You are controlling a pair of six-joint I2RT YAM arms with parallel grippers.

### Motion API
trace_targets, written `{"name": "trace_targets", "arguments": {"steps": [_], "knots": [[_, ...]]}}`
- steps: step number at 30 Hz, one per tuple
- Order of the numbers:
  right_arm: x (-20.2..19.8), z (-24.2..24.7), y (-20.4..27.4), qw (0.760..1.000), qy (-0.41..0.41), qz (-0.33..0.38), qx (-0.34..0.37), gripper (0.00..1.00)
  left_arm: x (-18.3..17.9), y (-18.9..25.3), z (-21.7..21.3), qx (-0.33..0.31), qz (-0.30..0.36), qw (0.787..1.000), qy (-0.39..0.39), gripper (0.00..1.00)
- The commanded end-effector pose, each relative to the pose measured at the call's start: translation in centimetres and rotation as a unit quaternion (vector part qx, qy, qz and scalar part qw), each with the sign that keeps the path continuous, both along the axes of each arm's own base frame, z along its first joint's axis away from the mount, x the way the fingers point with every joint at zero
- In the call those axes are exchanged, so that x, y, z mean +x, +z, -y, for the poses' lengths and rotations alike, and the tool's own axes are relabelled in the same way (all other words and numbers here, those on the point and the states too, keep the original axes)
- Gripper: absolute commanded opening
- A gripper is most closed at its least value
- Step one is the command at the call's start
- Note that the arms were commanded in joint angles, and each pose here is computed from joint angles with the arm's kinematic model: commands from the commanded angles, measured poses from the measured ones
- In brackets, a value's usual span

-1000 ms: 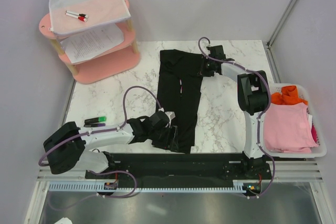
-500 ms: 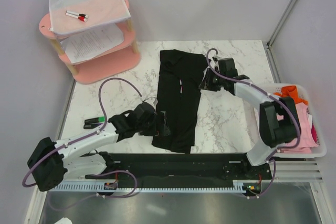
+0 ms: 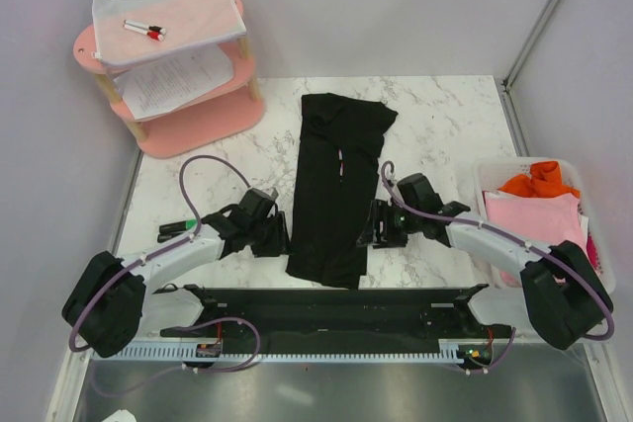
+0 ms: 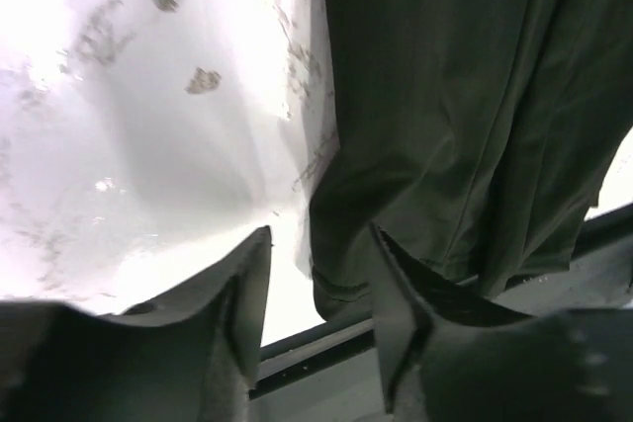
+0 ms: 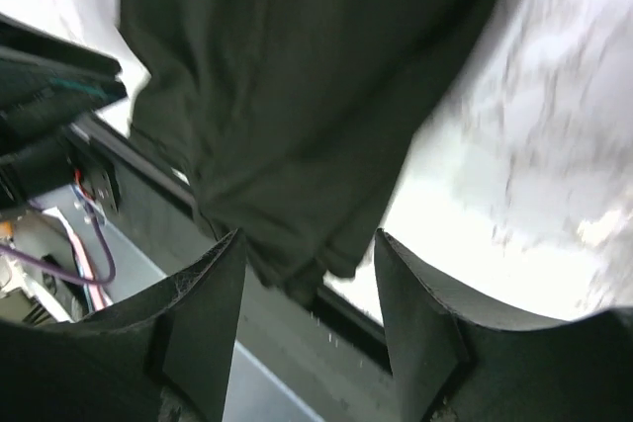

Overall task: Fold and stack the t-shirts
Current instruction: Grab the bottom of the folded rectangular tshirt with both arms

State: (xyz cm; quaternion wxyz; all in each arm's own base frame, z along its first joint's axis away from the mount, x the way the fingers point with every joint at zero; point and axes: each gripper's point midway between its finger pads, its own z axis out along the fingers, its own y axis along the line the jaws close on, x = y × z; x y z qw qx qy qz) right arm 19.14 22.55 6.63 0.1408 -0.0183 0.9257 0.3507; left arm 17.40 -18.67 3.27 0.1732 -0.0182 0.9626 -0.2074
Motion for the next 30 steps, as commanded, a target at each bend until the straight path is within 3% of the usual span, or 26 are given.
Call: {"name": "trace_targets", "arguments": {"steps": [1, 10, 13, 16, 17, 30], "knots": [[-3.2, 0.4, -0.2, 0.998, -0.011, -0.054, -0.001, 0.62, -0.9, -0.2, 1.2, -0.039, -0.008, 0.999, -0.033, 0.47], [-5.9, 0.9, -1.9, 0.995, -0.007, -0.101, -0.011, 0.63, -1.9, -1.5, 2.1, -0.060, -0.037, 0.996, -0.048, 0.49], [-6.2, 0.1, -2.4, 0.994, -0.005, -0.109, -0.001, 0.63, -2.2, -1.6, 2.6, -0.068, -0.041, 0.995, -0.056, 0.34], [-6.5, -0.8, -2.8, 0.993, -0.005, -0.117, 0.015, 0.62, -2.5, -1.9, 3.1, -0.069, -0.049, 0.995, -0.061, 0.06], [-6.5, -1.1, -2.9, 0.993, -0.003, -0.113, 0.020, 0.62, -2.8, -2.1, 3.4, -0.069, -0.054, 0.994, -0.066, 0.02], [-6.0, -1.8, -4.2, 0.993, -0.011, -0.114, 0.025, 0.60, -4.1, -2.8, 6.0, -0.070, -0.071, 0.990, -0.096, 0.02]]}}
